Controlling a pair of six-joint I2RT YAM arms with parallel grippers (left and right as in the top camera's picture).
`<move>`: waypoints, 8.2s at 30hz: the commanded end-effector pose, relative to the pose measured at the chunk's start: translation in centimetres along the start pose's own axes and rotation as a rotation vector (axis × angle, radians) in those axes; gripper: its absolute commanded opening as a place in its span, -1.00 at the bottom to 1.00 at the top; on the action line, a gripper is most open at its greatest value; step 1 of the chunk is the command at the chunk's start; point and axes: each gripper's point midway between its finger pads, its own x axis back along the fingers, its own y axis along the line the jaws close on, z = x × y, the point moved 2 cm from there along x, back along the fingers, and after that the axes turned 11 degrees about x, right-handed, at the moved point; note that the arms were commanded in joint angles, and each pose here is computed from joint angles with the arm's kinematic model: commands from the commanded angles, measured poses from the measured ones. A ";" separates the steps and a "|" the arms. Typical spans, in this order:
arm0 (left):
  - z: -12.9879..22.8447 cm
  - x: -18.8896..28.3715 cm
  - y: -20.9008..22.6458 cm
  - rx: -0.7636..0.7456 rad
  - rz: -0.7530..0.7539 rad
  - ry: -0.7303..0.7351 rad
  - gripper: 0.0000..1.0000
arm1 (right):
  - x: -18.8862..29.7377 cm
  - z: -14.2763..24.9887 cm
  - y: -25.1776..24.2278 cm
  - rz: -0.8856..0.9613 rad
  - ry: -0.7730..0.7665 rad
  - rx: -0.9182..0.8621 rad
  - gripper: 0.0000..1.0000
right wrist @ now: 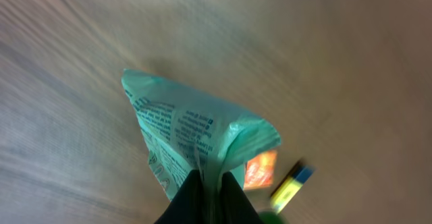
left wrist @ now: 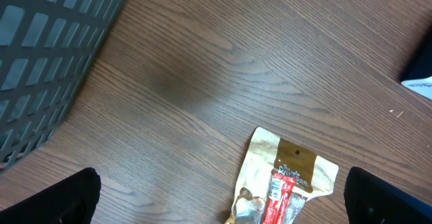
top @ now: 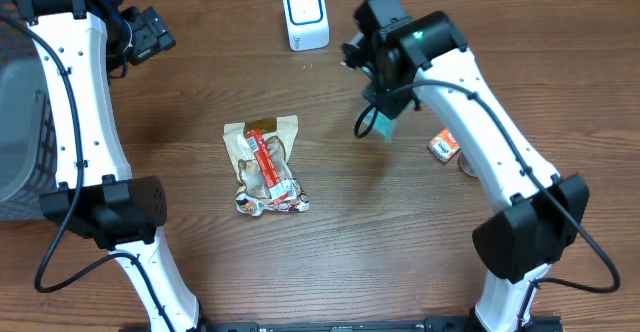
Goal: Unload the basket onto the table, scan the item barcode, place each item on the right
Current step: 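Carry the wipes packet right and drop it beside the jar, then move the right gripper left and grasp the red stick snack, then lift the red stick snack with the right gripper toward the scanner, then hold the red stick snack in front of the white scanner, then carry the red stick snack right and drop it on the table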
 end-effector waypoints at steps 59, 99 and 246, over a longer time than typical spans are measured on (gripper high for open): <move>0.3 0.1 -0.2 -0.025 0.000 0.004 1.00 | -6.1 -12.0 23.2 -0.412 -0.214 -0.276 -0.16; 0.3 0.1 -0.2 -0.025 0.000 0.004 1.00 | -9.6 -9.3 24.8 -0.403 -0.106 -0.325 -0.86; 0.3 0.1 -0.2 -0.027 0.001 0.004 1.00 | 2.7 -3.9 -1.0 0.224 -0.222 -0.449 -0.93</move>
